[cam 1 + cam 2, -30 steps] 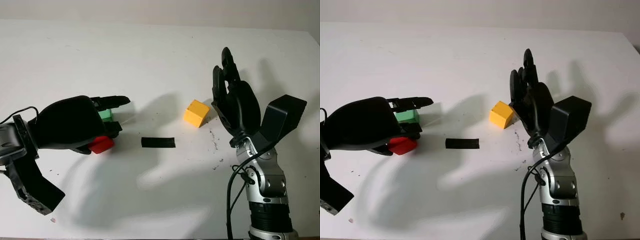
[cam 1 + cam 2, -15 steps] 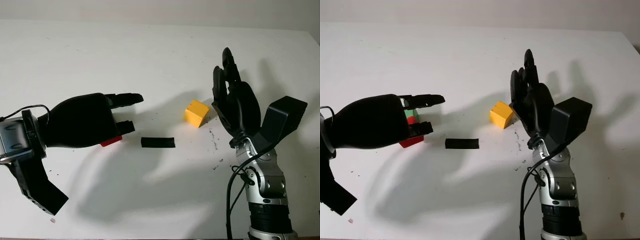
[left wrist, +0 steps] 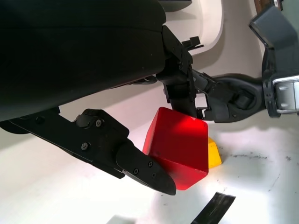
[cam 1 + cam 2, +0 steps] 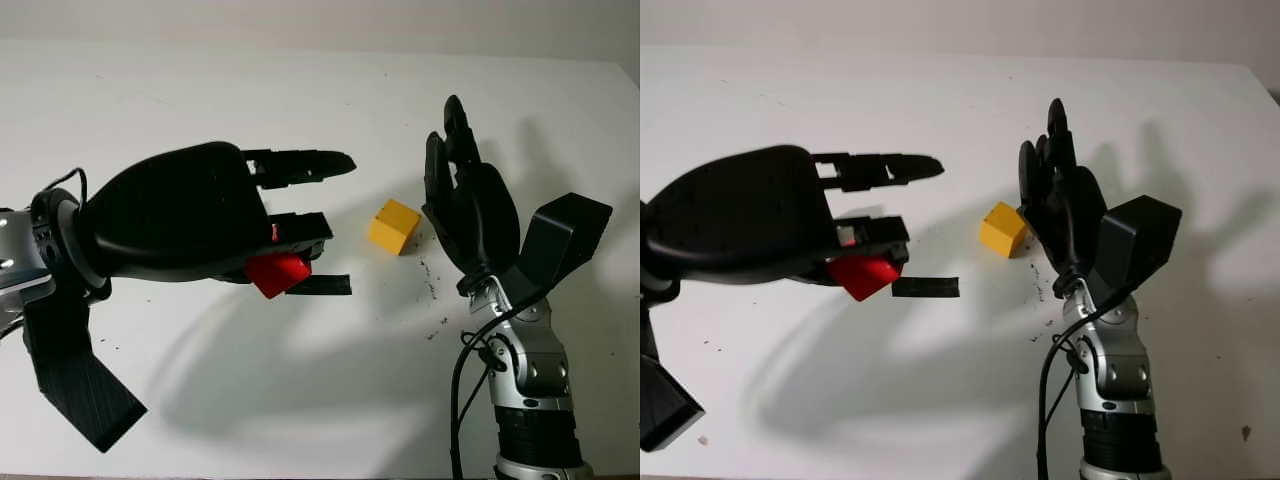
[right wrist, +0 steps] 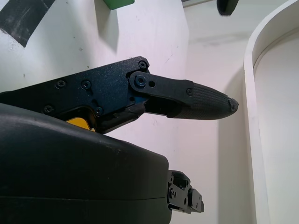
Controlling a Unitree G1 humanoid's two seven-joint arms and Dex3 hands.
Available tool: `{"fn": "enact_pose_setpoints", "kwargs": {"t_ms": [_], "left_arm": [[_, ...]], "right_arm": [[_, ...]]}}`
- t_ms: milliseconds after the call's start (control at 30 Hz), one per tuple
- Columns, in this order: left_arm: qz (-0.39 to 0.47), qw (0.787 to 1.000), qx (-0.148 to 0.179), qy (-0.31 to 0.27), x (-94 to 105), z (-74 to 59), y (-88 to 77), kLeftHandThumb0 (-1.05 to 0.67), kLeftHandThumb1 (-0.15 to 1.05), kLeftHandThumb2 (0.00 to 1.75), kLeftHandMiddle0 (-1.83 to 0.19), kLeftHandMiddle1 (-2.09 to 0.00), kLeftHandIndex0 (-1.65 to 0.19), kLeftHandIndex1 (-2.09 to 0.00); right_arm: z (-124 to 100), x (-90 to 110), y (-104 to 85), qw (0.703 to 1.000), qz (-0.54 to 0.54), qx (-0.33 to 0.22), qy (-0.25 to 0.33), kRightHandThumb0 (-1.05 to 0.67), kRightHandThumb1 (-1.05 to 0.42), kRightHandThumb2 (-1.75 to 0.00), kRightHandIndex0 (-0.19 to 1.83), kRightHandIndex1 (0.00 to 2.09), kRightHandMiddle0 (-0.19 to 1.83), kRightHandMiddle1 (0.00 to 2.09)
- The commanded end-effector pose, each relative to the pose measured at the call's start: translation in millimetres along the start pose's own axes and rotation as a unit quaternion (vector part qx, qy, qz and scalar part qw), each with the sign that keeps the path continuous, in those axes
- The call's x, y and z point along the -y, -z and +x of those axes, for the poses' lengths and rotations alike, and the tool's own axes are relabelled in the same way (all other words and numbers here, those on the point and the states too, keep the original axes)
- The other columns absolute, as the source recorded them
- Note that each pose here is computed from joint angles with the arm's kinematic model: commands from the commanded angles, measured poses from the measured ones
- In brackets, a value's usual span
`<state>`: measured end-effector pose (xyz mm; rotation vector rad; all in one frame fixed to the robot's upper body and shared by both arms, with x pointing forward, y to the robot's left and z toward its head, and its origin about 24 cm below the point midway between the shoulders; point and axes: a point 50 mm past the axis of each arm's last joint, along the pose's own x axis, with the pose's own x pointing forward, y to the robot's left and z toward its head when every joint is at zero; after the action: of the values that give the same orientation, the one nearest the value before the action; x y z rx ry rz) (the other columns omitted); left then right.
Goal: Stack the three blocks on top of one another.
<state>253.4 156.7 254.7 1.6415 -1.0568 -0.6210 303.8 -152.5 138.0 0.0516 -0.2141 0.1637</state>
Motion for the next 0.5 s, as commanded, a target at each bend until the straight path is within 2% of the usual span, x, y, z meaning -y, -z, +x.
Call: {"fn": "enact_pose_setpoints", "kwargs": {"t_ms": [0, 100, 300, 467], "left_arm": [[-0.01, 1.0, 0.005, -0.011, 3.9, 5.7, 2.7, -0.38, 0.9, 0.06, -0.25, -0.07, -0.49, -1.38], [0.009, 1.0, 0.01, -0.008, 14.4, 12.3, 5.4, -0.38, 0.9, 0.06, -0.25, -0.06, -0.52, -1.32], [0.096, 0.994, 0.042, -0.007, 29.5, 29.8, 4.3, -0.32, 0.86, 0.05, -0.3, -0.07, -0.51, -1.53], [0.133, 0.989, 0.068, 0.004, 40.4, 38.6, 6.1, -0.31, 0.93, 0.07, -0.26, -0.05, -0.44, -1.69]], "right_arm": [[-3, 1, -3.9, 1.0, -0.003, 0.008, 0.002, -0.72, -1.05, -0.6, -0.19, 0.0, -0.19, 0.0], [-4, 1, -4.2, 1.0, -0.001, 0.007, 0.005, -0.72, -1.05, -0.59, -0.19, 0.0, -0.19, 0.0], [-6, 1, -4.5, 1.0, 0.0, 0.006, 0.008, -0.72, -1.05, -0.59, -0.19, 0.0, -0.19, 0.0], [-6, 0, -4.0, 1.0, 0.001, 0.006, 0.011, -0.73, -1.05, -0.59, -0.19, 0.0, -0.19, 0.0]]}}
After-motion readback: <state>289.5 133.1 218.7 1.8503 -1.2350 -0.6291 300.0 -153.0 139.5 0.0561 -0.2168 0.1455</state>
